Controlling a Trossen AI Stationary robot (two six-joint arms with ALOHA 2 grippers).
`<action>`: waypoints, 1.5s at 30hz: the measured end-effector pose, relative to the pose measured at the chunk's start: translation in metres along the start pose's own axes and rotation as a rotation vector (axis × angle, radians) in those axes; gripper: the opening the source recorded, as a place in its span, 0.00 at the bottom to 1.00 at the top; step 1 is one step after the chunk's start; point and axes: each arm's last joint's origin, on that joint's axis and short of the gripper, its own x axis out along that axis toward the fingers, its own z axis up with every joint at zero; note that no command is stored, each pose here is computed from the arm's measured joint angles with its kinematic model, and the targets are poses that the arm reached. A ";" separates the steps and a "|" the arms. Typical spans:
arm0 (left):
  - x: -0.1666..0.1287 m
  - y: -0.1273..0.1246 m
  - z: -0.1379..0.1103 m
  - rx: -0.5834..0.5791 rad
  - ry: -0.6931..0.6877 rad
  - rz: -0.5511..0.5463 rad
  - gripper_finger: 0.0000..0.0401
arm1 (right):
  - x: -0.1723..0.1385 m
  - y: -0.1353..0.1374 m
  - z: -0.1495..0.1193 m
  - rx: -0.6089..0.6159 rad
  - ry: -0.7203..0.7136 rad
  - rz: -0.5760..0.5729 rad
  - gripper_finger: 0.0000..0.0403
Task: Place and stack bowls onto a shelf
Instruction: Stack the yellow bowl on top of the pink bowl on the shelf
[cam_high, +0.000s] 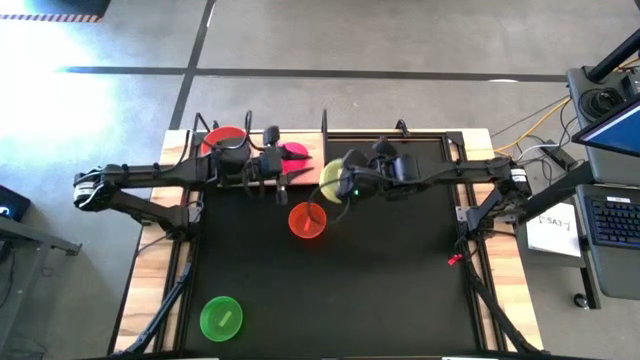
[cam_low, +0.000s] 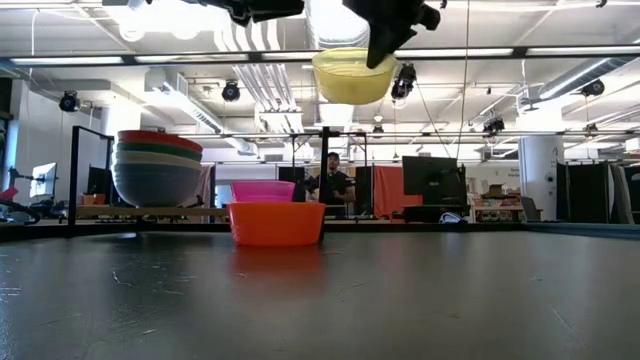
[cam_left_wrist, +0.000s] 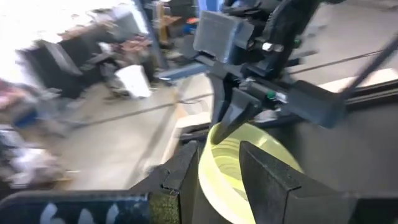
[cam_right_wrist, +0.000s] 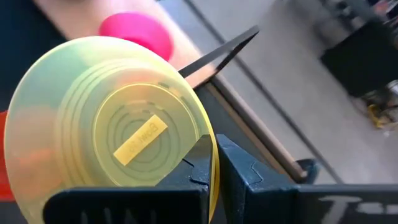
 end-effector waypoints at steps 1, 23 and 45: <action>0.000 0.001 0.001 0.024 -0.001 0.035 0.25 | 0.001 -0.004 0.003 -0.009 -0.009 -0.012 0.02; 0.032 0.011 0.002 0.250 -0.065 0.472 0.25 | -0.007 -0.019 0.053 -0.165 -0.334 -0.336 0.02; 0.035 0.014 0.000 0.194 -0.038 0.582 0.18 | -0.012 -0.012 0.061 -0.176 -0.411 -0.249 0.02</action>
